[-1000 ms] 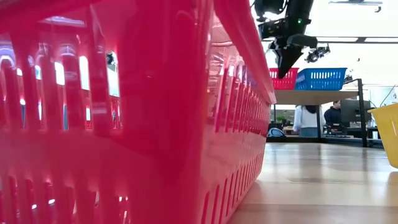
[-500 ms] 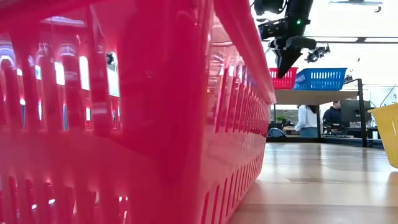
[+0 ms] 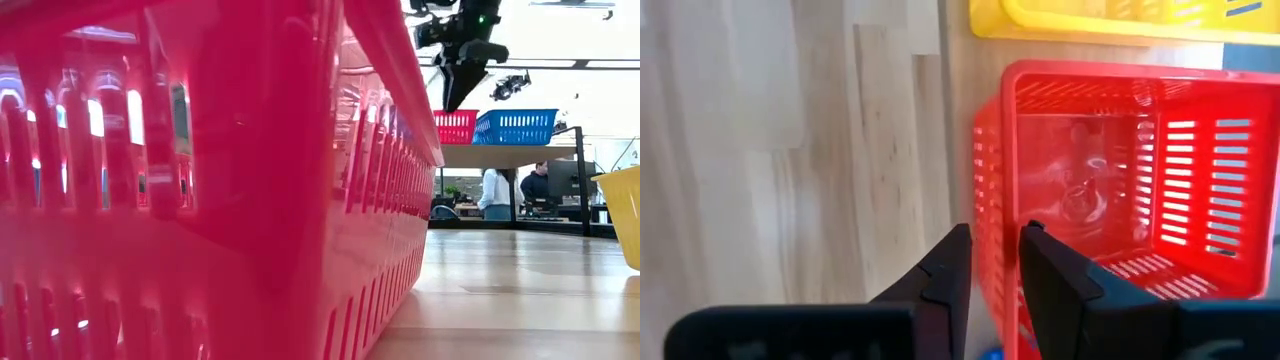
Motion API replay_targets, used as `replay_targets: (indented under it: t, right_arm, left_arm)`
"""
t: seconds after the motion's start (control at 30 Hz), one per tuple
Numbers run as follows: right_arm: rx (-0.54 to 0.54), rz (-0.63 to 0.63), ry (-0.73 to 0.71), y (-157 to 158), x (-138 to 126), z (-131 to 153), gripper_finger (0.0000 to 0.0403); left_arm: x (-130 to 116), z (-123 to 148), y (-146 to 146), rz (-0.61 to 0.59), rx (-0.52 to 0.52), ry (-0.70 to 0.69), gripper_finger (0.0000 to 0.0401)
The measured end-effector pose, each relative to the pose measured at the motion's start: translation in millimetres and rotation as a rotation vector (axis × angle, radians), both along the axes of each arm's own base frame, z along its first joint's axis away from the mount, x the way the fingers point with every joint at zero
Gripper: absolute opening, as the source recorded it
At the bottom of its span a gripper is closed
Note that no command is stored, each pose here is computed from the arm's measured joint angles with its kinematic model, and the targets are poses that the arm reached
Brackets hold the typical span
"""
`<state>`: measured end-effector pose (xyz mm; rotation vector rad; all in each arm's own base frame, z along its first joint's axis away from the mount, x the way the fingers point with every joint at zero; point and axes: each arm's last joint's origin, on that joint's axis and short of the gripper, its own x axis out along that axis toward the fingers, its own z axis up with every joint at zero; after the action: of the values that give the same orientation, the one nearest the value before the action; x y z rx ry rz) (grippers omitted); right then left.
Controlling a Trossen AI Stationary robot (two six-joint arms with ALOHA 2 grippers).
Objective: Stack baskets on shelf by color
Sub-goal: Stack the top blue basket on the blue basket on the shelf
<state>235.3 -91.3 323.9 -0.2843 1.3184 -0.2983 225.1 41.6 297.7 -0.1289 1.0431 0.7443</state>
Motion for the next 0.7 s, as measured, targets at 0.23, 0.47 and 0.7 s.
replay_targets:
  t: [0.23, 0.47, 0.7]
  right_arm:
    - [0.015, -0.023, -0.028, 13.2, 1.2, 13.7, 0.0075]
    - [0.032, -0.057, -0.145, 30.9, 5.3, 40.5, 0.0075]
    - [0.057, -0.073, -0.283, 48.6, 7.4, 68.7, 0.0075]
  left_arm:
    - [-0.1, 0.0, 0.0, 0.000, 0.000, 0.001, 0.0131]
    - [0.2, -0.6, -1.3, -0.052, -0.033, 0.015, 0.0131]
    - [-0.6, -1.4, 4.5, -0.157, -0.063, 0.061, 0.0131]
